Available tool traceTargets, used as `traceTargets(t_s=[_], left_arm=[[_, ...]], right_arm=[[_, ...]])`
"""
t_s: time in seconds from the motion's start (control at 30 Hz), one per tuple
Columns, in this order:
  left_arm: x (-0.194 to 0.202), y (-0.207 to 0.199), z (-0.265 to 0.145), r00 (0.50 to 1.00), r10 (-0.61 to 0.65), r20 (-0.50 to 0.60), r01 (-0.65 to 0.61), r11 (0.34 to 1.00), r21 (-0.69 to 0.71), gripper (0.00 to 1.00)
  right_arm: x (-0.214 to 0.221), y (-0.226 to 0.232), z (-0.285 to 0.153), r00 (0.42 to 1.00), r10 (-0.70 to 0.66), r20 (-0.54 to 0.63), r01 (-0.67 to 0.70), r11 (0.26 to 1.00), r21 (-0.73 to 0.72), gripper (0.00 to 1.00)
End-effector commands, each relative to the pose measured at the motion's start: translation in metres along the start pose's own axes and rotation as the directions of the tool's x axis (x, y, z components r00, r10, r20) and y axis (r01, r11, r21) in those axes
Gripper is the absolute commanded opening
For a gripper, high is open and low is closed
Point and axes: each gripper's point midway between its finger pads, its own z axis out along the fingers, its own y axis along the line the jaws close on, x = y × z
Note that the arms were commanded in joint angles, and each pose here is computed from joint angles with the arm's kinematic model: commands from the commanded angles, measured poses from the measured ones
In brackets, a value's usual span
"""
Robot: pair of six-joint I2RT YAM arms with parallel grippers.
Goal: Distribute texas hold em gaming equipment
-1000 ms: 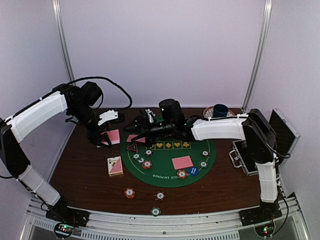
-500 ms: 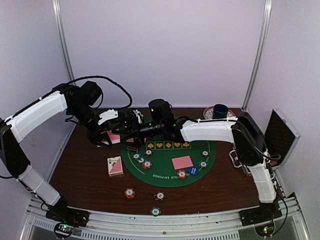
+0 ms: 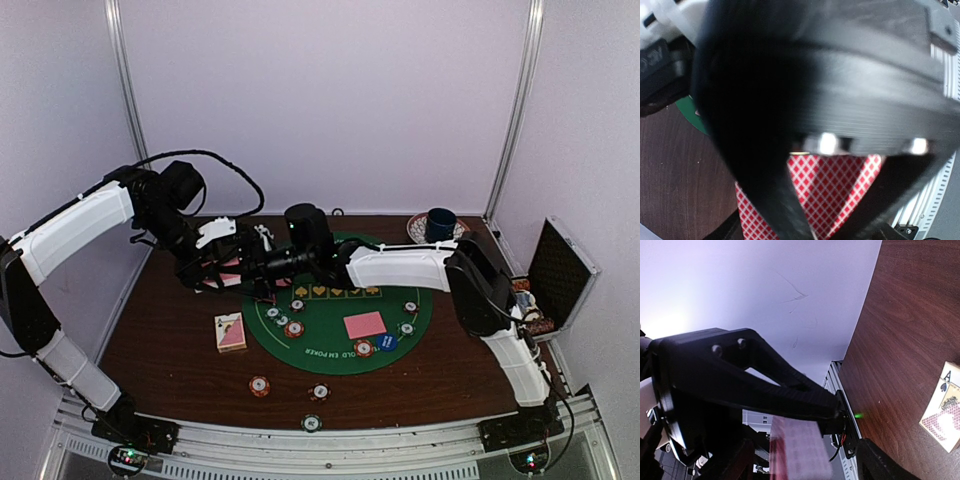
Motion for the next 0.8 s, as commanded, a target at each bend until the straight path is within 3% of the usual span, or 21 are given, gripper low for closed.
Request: traceTargets(t_s=[0.0, 0.47, 0.77], left_arm=[[-0.011, 0.001, -0.009, 0.999, 0.007, 0.047, -0.006, 1.000, -0.010, 0.00], [-0.010, -0.001, -0.009, 0.999, 0.007, 0.046, -0.007, 1.000, -0.005, 0.00], [-0.008, 0.000, -0.008, 0.999, 0.004, 0.040, -0.004, 1.000, -0.007, 0.00]], right_arm=[[-0.004, -0.005, 0.001, 1.000, 0.006, 0.005, -0.006, 1.000, -0.002, 0.69], [-0.009, -0.025, -0.034, 0.999, 0.023, 0.031, -0.024, 0.998, 0.051, 0.50], [-0.010, 0.013, -0.043, 1.000, -0.021, 0.023, 0.021, 1.000, -0.007, 0.50]])
